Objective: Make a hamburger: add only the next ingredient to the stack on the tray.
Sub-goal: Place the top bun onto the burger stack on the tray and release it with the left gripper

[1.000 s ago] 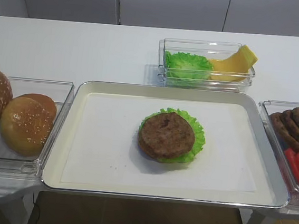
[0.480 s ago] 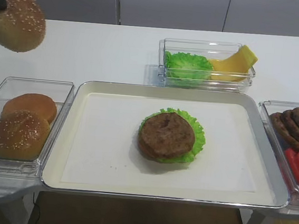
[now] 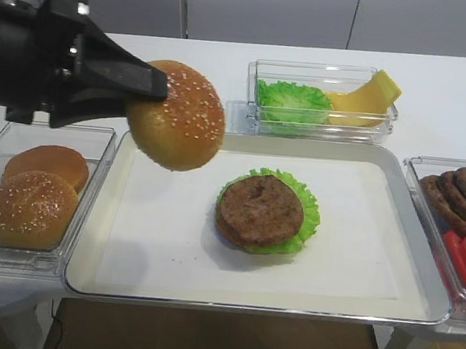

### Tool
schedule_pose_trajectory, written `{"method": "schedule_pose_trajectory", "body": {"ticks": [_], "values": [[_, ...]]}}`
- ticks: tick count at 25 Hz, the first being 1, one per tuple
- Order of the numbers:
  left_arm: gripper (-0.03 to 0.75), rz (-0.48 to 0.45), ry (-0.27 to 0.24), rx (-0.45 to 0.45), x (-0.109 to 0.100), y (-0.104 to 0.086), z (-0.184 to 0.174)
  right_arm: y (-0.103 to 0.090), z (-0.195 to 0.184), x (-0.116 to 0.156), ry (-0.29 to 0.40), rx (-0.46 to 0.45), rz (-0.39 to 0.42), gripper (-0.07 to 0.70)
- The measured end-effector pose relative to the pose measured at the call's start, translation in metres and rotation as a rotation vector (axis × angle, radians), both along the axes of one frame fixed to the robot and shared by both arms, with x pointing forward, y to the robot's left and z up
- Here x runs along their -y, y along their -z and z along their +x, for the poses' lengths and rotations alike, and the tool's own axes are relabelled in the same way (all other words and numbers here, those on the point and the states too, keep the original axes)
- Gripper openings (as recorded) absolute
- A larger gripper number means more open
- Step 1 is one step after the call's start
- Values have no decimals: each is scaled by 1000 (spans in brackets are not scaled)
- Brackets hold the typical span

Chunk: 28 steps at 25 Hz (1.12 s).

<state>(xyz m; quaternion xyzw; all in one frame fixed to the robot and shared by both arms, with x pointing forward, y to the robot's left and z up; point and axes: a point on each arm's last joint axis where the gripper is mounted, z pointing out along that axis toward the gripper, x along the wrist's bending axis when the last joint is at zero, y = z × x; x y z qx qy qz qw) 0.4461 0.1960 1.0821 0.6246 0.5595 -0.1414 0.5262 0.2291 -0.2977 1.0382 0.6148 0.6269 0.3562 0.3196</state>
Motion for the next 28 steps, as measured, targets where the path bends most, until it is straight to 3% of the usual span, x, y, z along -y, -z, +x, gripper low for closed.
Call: {"method": "schedule_pose_trajectory", "body": {"ticks": [7,16,20,28], "values": [[221,-72,58,-49,42,19,11,0,0,0,0,0,0,468],[220,-154,88,-119,79,48,23,0,0,0,0,0,0,468],[218,-146,90,-139,84,58,25,0,0,0,0,0,0,467],[218,-114,41,-135,82,62,30,0,0,0,0,0,0,467]]}}
